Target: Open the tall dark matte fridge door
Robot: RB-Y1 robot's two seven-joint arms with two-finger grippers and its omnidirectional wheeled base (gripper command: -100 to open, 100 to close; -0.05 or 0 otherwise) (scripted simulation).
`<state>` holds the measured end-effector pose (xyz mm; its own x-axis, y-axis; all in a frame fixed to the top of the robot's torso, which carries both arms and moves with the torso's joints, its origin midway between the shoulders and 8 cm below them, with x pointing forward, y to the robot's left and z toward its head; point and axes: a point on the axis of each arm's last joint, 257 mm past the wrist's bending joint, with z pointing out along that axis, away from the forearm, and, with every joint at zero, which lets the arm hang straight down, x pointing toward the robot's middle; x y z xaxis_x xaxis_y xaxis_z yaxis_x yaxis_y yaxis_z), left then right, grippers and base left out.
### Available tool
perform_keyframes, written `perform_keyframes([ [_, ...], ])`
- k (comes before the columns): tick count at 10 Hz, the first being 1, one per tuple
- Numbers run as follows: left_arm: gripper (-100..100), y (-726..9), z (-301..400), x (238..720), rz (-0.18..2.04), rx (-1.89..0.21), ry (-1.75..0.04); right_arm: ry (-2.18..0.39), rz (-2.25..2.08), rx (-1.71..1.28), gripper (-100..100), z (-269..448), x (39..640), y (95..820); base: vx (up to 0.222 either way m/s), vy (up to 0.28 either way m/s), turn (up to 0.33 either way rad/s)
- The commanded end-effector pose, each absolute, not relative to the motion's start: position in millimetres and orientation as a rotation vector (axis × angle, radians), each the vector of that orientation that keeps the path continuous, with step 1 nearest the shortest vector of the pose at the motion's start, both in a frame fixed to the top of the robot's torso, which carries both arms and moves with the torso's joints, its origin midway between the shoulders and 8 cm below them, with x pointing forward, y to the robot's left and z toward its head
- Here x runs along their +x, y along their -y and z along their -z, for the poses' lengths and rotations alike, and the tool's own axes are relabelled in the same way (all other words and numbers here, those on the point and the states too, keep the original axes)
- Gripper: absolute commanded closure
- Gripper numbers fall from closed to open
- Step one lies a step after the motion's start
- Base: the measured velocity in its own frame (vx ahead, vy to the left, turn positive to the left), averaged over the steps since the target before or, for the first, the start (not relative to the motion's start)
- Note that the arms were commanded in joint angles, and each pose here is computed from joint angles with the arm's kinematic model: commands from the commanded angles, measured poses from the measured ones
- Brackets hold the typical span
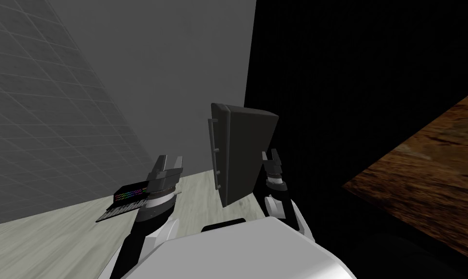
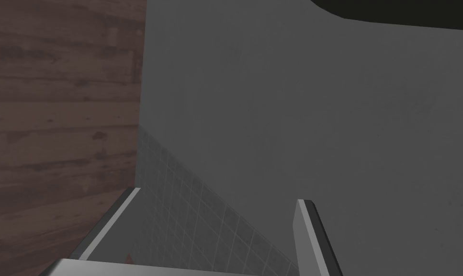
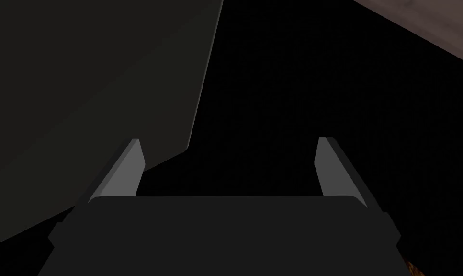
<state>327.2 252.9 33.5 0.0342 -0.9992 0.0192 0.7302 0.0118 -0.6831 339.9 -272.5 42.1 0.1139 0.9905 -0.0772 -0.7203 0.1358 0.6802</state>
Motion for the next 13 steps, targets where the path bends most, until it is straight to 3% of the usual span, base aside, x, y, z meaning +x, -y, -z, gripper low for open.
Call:
perform_keyframes([
  [1,0,-253,-33,327,1.465,-0.61,-0.562,-0.602,-1.353,0.555,0,-42,340,273,0.0,0.0,0.0],
  [9,0,-253,-34,327,1.465,-0.61,-0.561,-0.602,-1.353,0.555,0,-42,340,273,0.0,0.0,0.0],
  [10,0,-253,-34,327,1.465,-0.61,-0.561,-0.633,-1.342,0.531,-100,-40,342,270,0.006,0.017,0.001],
  [13,0,-253,-33,327,1.465,-0.611,-0.562,-0.726,-1.295,0.458,-100,-32,349,267,0.005,0.047,-0.001],
])
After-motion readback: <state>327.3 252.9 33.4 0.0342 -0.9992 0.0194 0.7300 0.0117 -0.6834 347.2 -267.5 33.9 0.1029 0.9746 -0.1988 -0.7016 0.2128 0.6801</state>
